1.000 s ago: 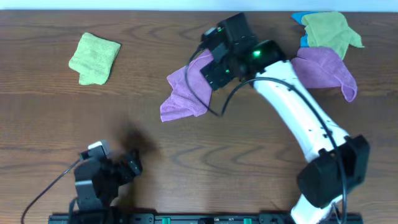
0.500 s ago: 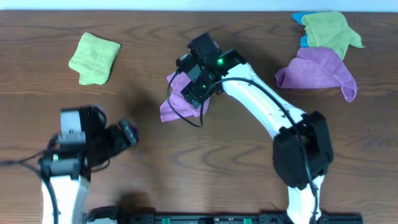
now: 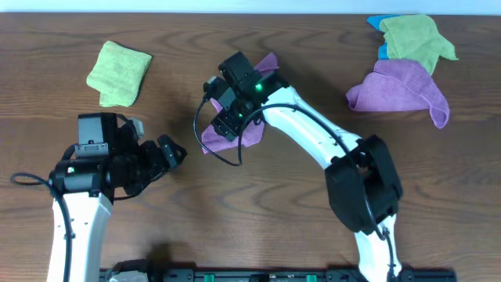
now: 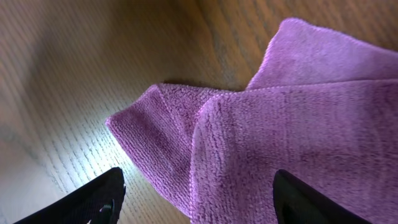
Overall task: Fold the cloth
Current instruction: 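Move the left gripper to the purple cloth's left corner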
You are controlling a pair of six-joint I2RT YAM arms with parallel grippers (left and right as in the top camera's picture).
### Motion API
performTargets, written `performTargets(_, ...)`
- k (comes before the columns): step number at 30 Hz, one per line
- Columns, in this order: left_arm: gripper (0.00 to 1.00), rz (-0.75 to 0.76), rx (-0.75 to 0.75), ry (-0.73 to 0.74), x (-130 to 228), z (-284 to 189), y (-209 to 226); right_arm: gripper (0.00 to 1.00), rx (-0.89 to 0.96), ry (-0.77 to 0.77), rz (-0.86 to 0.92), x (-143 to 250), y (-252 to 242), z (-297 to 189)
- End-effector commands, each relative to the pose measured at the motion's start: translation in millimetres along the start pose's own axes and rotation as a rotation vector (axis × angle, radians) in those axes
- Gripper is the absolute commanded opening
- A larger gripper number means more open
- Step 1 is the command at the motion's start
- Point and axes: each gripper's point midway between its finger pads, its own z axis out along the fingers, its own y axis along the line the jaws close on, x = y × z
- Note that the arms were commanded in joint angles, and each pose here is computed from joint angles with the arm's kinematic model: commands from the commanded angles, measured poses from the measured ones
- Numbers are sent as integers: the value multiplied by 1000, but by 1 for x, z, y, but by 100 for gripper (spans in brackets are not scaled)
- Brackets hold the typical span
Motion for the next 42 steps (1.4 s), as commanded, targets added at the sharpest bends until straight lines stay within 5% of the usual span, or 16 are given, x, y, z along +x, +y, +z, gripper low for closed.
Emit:
performTargets(1,95,25,22,-3,-2,-3,-7,76,5,37,0,8,-3,18)
performTargets(19,95,28,24,-10,-3,-3,-8,64,15,70,8,18,-11,45)
performTargets(29,95,28,24,-10,-3,-3,-8,33,59,43,9,8,-20,42)
performTargets(34,95,4,24,-9,-3,-3,-8,2,74,47,9,6,-21,33)
performTargets(42,95,-105,24,-6,-3,-3,-8,1,224,-18,69,-11,-39,-24)
